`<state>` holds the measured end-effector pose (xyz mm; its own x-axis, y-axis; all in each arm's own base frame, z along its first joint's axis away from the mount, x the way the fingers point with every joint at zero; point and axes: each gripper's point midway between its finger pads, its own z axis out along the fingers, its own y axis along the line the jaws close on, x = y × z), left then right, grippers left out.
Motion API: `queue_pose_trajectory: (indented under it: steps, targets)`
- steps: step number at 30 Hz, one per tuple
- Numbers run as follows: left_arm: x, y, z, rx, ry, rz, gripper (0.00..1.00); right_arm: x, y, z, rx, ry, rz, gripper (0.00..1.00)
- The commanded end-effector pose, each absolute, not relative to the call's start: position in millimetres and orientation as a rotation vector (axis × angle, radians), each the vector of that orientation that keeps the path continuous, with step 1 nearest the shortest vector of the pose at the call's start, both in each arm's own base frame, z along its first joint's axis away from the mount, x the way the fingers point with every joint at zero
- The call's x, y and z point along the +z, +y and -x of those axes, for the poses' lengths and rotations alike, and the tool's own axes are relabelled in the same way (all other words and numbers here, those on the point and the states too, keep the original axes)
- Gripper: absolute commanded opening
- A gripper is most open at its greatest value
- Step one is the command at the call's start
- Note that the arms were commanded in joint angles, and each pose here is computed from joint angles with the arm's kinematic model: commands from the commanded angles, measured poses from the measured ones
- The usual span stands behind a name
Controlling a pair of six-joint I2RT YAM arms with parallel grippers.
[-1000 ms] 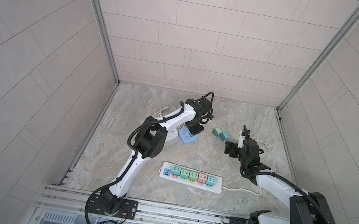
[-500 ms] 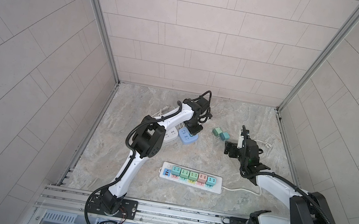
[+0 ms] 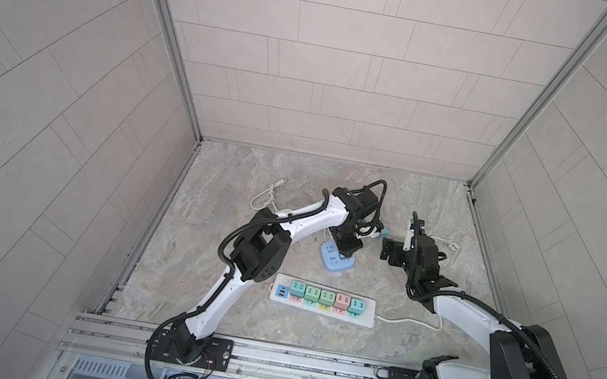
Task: Insert the plug
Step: 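Lower the teal adapter with the left gripper into the light-blue cube's socket, then open and lift the left gripper away from the light-blue cube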
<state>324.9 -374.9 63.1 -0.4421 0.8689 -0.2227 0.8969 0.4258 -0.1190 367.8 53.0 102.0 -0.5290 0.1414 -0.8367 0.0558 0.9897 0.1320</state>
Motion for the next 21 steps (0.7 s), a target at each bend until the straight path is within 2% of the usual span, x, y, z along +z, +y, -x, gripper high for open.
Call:
queue_pose_trajectory:
  steps: [1, 3, 5, 9, 15, 21]
  targets:
    - [43.7, -357.2, -307.1, -0.301, 2.642, -1.632, 0.1, 100.6, 34.2, -373.0, 0.122, 2.136, -0.274, 0.97]
    - [51.1, -361.5, -309.2, -0.326, 2.606, -1.614, 0.28, 99.9, 31.5, -372.6, 0.119, 2.135, -0.29, 0.97]
    - [62.5, -367.0, -313.9, -0.35, 2.562, -1.578, 0.41, 100.3, 30.1, -372.3, 0.116, 2.132, -0.299, 0.97]
    - [99.1, -374.7, -320.7, -0.403, 2.479, -1.505, 0.52, 99.6, 25.7, -371.5, 0.113, 2.131, -0.321, 0.97]
    - [168.1, -366.4, -307.7, -0.489, 2.335, -1.372, 0.55, 97.4, 21.0, -371.5, 0.109, 2.14, -0.35, 0.97]
    - [191.6, -297.8, -275.3, -0.393, 2.269, -1.112, 0.56, 97.2, 20.0, -372.4, 0.103, 2.143, -0.357, 0.95]
